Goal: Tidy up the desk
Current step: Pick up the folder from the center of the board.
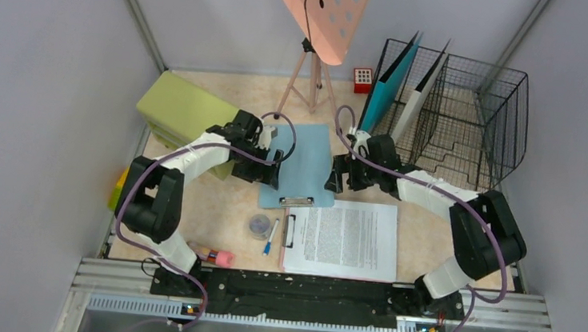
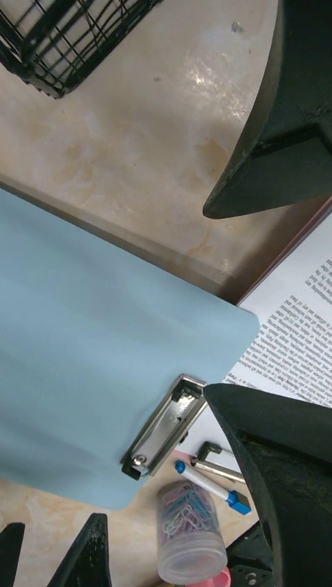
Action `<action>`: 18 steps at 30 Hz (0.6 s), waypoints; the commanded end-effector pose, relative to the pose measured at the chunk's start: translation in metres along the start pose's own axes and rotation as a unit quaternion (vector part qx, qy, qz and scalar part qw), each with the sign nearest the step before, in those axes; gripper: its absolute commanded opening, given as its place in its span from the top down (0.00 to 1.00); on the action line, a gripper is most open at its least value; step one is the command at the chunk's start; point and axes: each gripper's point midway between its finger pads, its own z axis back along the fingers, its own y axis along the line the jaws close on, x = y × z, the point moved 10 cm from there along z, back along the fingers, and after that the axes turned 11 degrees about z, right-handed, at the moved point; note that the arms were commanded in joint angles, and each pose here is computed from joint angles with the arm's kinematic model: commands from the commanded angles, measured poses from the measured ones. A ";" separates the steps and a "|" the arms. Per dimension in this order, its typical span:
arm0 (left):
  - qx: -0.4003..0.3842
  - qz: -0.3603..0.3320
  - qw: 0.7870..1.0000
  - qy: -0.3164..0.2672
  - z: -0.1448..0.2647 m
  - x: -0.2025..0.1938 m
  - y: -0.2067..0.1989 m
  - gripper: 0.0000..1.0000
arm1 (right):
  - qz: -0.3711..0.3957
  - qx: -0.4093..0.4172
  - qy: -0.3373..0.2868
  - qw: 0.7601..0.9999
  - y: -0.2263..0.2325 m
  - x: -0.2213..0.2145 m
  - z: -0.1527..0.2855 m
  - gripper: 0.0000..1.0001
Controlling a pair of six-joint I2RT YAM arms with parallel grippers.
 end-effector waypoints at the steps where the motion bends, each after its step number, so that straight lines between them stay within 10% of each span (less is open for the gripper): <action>1: -0.012 0.025 1.000 -0.004 -0.008 0.005 0.001 0.02 | -0.010 0.017 -0.020 1.000 0.005 0.016 -0.014 0.13; 18: -0.058 0.049 0.997 0.022 -0.024 -0.007 0.006 0.01 | -0.073 0.088 0.019 0.993 0.003 0.002 -0.053 0.14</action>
